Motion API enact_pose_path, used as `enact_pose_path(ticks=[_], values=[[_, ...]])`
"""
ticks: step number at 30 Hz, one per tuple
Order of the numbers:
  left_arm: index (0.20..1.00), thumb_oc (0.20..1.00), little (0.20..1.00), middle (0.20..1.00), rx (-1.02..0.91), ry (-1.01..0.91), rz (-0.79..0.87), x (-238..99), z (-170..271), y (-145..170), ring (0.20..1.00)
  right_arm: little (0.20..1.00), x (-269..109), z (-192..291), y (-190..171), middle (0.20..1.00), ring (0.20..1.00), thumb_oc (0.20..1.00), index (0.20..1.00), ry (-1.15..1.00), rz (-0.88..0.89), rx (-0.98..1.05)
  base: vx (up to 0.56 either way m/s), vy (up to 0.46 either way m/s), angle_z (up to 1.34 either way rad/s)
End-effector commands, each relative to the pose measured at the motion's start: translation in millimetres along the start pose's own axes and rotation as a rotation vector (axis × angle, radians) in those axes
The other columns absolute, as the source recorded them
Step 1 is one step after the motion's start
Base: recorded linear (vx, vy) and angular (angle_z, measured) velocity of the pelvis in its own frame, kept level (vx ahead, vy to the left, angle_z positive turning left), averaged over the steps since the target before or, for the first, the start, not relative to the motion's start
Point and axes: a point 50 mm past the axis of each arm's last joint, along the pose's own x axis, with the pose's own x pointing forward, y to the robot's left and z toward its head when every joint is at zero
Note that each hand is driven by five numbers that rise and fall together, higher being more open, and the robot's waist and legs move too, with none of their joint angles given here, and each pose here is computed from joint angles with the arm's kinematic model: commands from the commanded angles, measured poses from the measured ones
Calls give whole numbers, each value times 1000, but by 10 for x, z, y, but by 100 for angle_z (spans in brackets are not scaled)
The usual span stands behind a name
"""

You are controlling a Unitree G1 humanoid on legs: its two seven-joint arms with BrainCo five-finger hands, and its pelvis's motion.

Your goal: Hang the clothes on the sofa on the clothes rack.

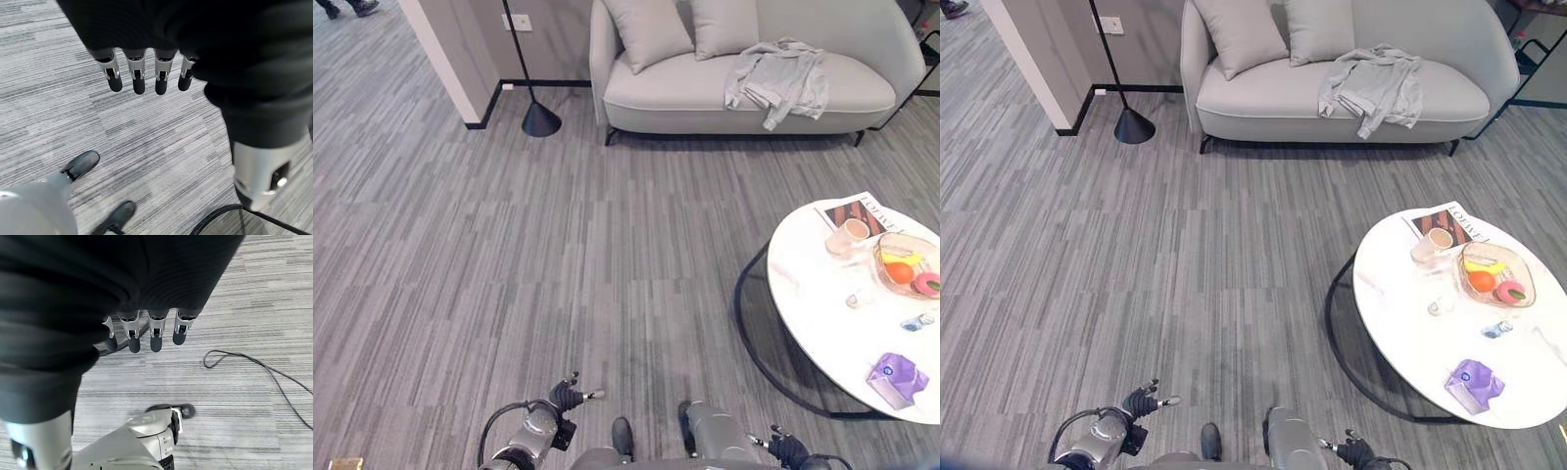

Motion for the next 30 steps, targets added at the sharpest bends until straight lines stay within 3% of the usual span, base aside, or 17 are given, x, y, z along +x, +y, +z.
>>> enact_pose_path(ticks=[1,9,18,30], values=[[1000,1000,1000,1000,-74,-98,10,14,192,62,1000,1000,-11,-26,-22,1000,1000,1000,1000,-5,7,26,287,-21,-4],[1000,1000,1000,1000,-77,-62,-8,1,90,-14,1000,1000,-25,181,-71,1000,1000,1000,1000,-124,-11,44,344,-83,29],[1000,1000,1000,1000,-182,-47,-5,-20,15,-71,1000,1000,-185,687,-513,1000,1000,1000,1000,-384,-102,-30,389,-272,41],[1000,1000,1000,1000,-276,-138,-24,5,259,-164,1000,1000,-108,611,-496,1000,1000,1000,1000,-313,-126,-23,375,-35,-20]])
